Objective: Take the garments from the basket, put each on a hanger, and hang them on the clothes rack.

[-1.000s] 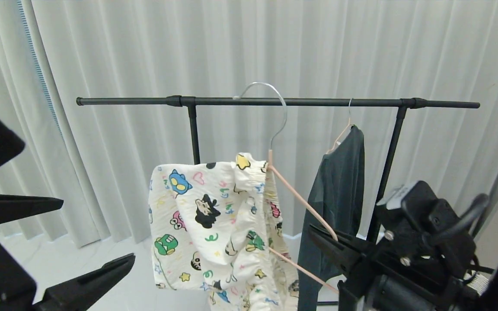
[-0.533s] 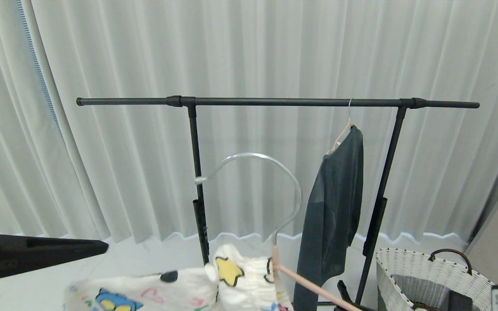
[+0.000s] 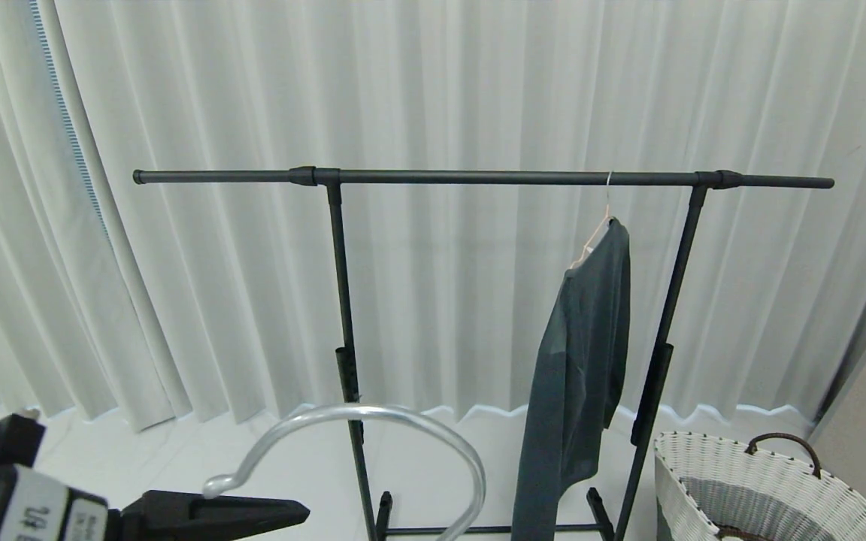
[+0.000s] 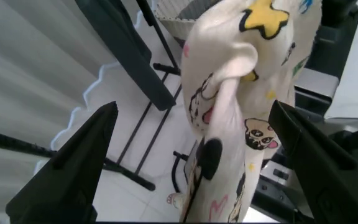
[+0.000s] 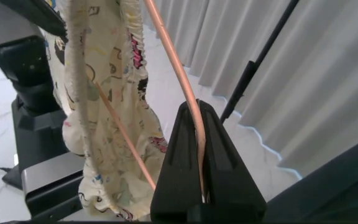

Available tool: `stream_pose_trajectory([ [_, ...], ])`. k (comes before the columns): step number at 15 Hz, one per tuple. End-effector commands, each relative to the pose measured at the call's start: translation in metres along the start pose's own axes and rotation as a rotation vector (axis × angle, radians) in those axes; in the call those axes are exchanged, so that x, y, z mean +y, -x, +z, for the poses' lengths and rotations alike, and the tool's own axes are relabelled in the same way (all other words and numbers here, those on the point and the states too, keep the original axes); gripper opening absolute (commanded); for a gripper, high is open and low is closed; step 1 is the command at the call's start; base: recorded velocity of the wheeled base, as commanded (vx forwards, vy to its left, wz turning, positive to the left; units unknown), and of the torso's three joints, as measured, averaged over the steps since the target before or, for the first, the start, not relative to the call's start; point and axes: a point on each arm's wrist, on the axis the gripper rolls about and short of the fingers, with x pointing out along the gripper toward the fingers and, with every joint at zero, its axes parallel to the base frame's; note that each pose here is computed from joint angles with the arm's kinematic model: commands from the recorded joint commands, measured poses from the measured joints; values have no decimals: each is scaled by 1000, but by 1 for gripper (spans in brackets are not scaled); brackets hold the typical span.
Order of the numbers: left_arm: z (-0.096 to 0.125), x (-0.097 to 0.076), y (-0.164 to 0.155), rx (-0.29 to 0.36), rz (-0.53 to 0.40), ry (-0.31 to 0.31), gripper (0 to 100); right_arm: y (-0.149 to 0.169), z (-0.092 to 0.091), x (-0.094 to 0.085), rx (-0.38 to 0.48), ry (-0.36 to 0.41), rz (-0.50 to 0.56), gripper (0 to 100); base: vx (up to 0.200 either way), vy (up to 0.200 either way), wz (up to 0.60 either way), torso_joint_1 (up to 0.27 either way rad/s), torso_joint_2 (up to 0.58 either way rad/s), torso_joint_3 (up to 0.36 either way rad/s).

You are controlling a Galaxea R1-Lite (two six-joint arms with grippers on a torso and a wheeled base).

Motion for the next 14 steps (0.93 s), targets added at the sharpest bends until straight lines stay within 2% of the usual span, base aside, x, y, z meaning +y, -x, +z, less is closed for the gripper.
stream_pose_trajectory([
  [1, -2, 0, -7, 30, -29, 5, 100, -2, -1, 2, 8, 4, 4, 0, 0, 0, 0, 0, 0, 0],
  [4, -8, 2, -10, 51, -56, 16, 100, -1, -1, 3, 6, 3, 9, 0, 0, 0, 0, 0, 0, 0],
  [5, -8, 2, -11, 54, -54, 16, 0, -1, -1, 3, 5, 4, 9, 0, 0, 0, 0, 0, 0, 0],
  [11, -13, 6, -13, 76, -29, 32, 0, -1, -1, 2, 6, 3, 6, 0, 0, 0, 0, 0, 0, 0],
  [12, -13, 7, -14, 79, -16, 37, 0, -1, -1, 2, 8, 5, 6, 100, 0, 0, 0, 0, 0, 0],
  [14, -13, 9, -13, 78, 2, 43, 0, -2, -2, 2, 12, 5, 3, 100, 0, 0, 0, 0, 0, 0],
])
